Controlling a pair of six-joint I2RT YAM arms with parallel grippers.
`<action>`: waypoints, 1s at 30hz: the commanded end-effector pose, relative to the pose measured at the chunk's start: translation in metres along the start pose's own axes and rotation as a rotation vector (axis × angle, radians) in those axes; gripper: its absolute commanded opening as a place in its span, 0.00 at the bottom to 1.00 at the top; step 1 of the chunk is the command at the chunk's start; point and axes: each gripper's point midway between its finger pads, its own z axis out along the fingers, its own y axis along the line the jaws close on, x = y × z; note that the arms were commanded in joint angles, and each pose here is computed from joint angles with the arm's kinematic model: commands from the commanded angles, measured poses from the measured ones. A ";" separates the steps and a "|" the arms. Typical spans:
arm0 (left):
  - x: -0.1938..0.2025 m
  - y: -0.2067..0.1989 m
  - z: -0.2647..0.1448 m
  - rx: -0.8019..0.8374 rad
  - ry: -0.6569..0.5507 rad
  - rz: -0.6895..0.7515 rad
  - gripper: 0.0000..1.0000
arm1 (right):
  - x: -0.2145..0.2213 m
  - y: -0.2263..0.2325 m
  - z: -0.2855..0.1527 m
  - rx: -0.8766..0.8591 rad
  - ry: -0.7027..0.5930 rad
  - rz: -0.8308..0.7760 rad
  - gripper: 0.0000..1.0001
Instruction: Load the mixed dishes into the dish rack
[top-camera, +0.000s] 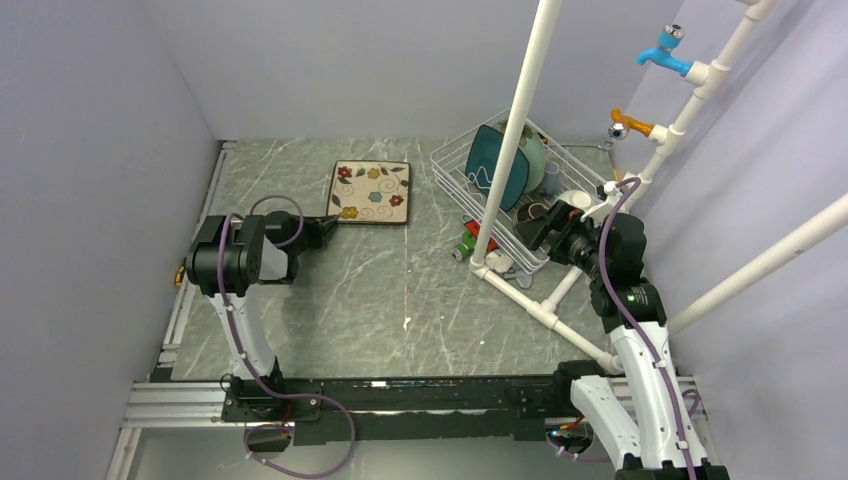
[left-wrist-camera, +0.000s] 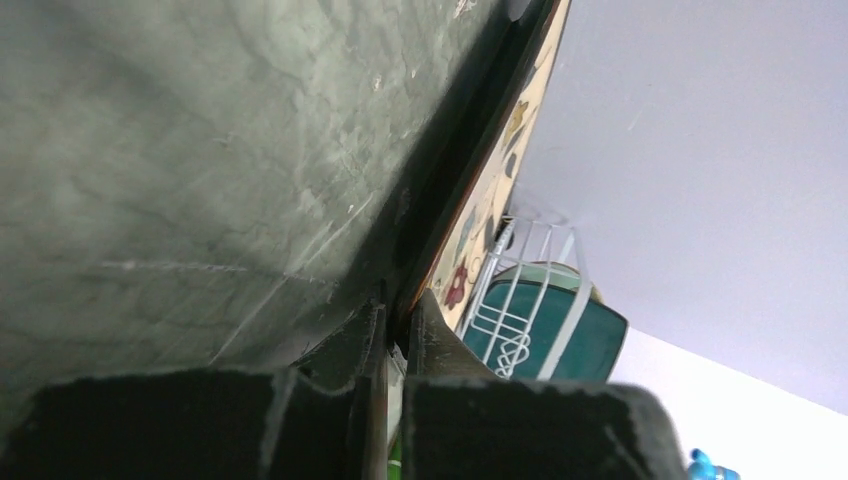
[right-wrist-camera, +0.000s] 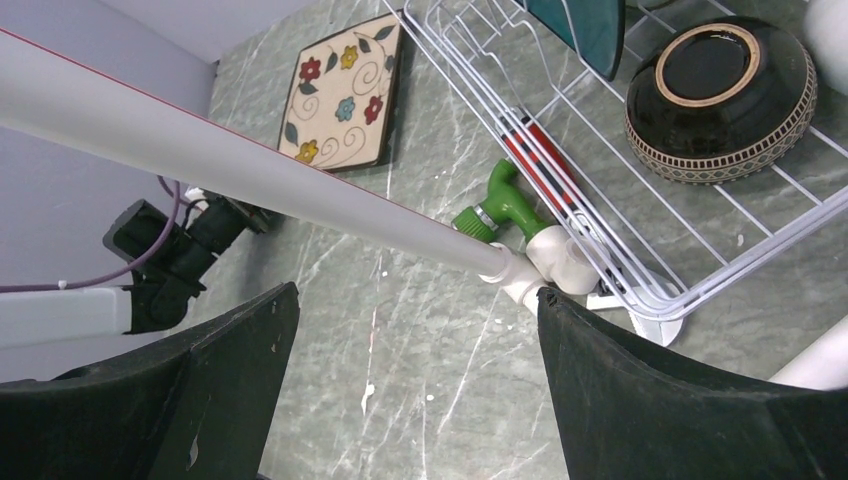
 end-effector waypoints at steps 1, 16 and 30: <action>-0.009 -0.020 -0.018 0.062 0.009 -0.107 0.00 | -0.007 0.008 -0.002 -0.030 -0.027 -0.009 0.90; 0.021 -0.062 -0.090 0.164 0.115 -0.129 0.00 | 0.010 0.008 -0.003 -0.053 0.007 0.039 0.90; 0.068 0.040 -0.148 -0.056 0.092 0.005 0.00 | 0.023 0.008 0.006 -0.071 0.036 0.044 0.90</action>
